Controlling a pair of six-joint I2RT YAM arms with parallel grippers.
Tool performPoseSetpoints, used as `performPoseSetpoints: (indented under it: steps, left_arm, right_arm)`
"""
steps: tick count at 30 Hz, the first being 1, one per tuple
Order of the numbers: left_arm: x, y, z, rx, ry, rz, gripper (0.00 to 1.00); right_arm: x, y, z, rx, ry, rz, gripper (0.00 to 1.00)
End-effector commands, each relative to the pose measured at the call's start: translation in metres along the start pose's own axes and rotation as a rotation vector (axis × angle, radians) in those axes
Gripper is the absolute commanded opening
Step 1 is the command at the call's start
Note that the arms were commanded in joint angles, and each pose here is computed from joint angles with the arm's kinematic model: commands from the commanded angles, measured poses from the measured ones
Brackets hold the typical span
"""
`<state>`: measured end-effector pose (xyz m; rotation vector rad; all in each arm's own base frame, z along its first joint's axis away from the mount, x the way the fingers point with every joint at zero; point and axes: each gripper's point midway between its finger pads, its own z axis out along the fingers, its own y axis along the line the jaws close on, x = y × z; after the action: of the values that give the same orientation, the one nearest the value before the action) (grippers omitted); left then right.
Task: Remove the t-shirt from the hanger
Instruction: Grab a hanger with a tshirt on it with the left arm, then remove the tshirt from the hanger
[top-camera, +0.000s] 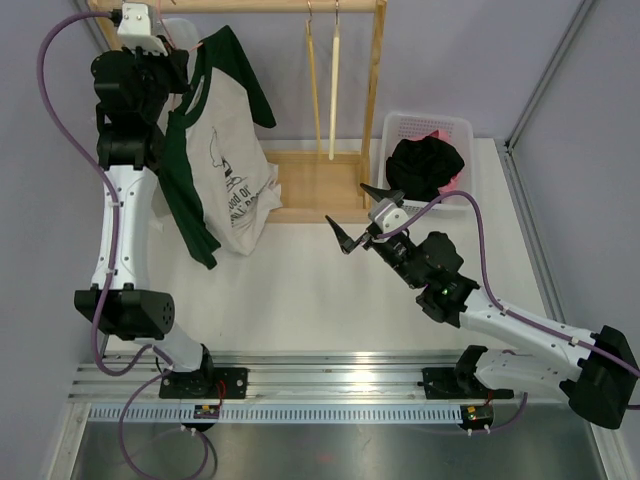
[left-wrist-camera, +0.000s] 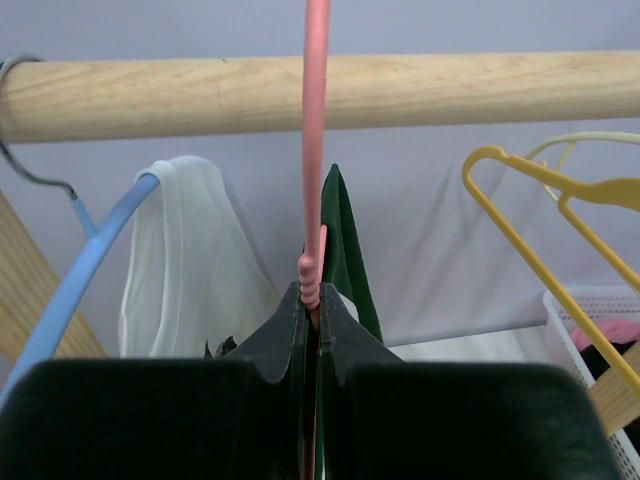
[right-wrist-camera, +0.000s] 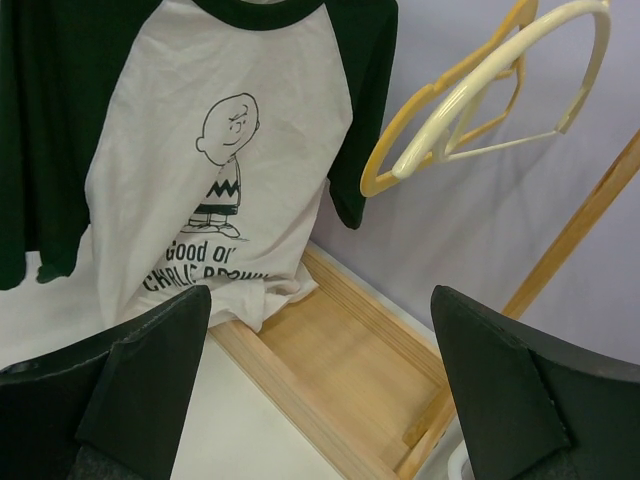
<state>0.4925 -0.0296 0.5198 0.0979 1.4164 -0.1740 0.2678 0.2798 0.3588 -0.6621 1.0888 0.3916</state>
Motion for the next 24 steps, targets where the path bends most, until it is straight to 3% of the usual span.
performPoseSetpoints:
  steps: [1,5,6,7,16,20,24]
  left_arm:
    - [-0.058,-0.021,-0.036,0.068,-0.183,-0.010,0.00]
    - [-0.047,-0.028,-0.059,0.085,-0.161,-0.014,0.00]
    - [-0.029,-0.026,-0.061,0.079,-0.126,-0.021,0.00]
    - [-0.039,-0.030,-0.076,0.081,-0.149,-0.014,0.00]
    - [0.000,-0.047,-0.149,0.121,-0.106,0.016,0.00]
    - [0.043,-0.064,-0.176,0.190,-0.013,-0.041,0.00]
    - [0.057,-0.071,-0.209,0.206,-0.020,-0.043,0.00]
  right_arm:
    - [-0.012,-0.007,0.004,0.018,-0.039,-0.014,1.00]
    - [-0.013,-0.007,0.003,0.018,-0.040,-0.012,0.99]
    - [-0.013,-0.006,0.003,0.017,-0.041,-0.012,0.99]
    - [-0.013,-0.007,0.003,0.018,-0.039,-0.011,0.99]
    - [-0.016,-0.003,0.006,-0.006,-0.038,0.012,1.00]
    - [-0.028,0.021,0.011,-0.150,-0.013,0.086,0.99]
    - [-0.036,0.042,0.020,-0.256,0.008,0.197,0.97]
